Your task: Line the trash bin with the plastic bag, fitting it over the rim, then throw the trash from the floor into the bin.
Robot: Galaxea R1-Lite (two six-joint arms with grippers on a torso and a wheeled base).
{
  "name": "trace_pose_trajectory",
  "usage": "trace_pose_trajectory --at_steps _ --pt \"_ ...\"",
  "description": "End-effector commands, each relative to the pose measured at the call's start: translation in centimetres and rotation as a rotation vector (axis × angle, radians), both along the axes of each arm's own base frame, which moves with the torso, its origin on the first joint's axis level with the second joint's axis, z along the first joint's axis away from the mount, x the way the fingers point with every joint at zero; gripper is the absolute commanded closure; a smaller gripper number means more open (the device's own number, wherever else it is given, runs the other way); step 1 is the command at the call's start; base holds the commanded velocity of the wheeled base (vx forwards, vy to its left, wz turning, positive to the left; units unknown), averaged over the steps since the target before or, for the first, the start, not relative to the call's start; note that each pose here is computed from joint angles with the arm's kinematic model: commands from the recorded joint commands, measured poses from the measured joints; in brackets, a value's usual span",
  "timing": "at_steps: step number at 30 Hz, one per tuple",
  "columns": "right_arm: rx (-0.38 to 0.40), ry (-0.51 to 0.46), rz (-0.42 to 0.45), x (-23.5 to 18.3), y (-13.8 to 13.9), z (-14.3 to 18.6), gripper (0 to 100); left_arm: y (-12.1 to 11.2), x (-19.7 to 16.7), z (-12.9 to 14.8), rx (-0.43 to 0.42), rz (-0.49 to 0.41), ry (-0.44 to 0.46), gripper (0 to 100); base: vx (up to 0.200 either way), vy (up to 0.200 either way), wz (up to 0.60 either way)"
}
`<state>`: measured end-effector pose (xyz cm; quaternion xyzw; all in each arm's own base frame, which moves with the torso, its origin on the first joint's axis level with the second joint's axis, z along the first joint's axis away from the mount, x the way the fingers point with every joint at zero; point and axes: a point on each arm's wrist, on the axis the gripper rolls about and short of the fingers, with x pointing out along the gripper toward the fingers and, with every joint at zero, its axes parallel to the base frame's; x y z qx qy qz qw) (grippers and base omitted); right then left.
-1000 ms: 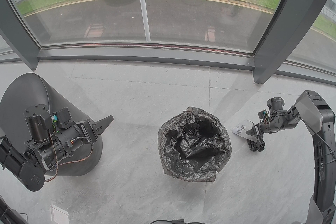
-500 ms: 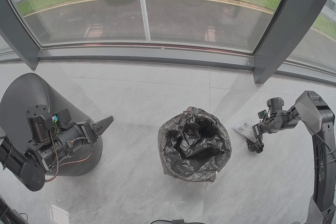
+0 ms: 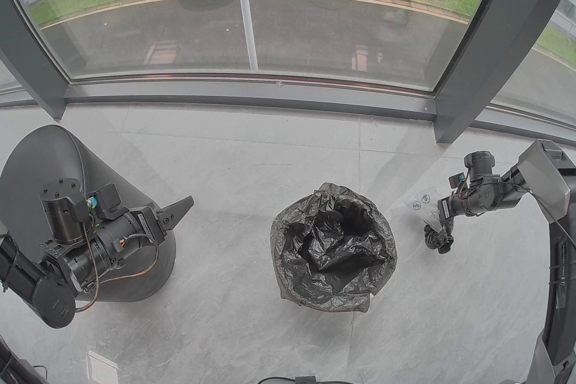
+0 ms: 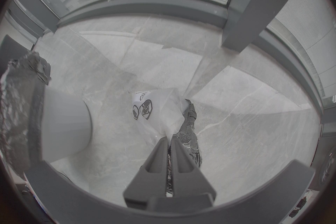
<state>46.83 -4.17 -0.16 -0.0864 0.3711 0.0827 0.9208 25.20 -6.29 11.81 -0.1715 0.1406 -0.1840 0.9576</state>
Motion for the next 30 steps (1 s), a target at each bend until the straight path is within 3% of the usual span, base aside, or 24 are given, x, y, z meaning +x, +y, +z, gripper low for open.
trace_pose_trajectory --at_steps 1,10,18,23,30 --pt "0.009 -0.087 0.013 -1.9 1.7 6.2 100 0.1 -0.6 0.9 -0.008 -0.003 -0.034 0 0.0 0.0 0.0" --pt "-0.01 -0.149 0.039 -5.5 4.6 14.3 100 0.3 -2.2 2.6 -0.026 -0.018 -0.097 0 0.0 0.0 0.0" --pt "-0.02 -0.259 0.083 -10.8 9.4 21.9 100 0.6 -4.4 4.8 -0.055 -0.073 -0.185 0 0.0 0.0 0.0" --pt "-0.009 -0.318 0.099 -13.3 12.8 24.2 100 0.7 -4.9 5.5 -0.062 -0.074 -0.212 0 0.0 0.0 0.0" --pt "0.012 -0.333 0.139 -15.8 16.8 24.7 100 1.0 -6.2 6.9 -0.076 -0.073 -0.282 0 0.0 0.0 0.0"
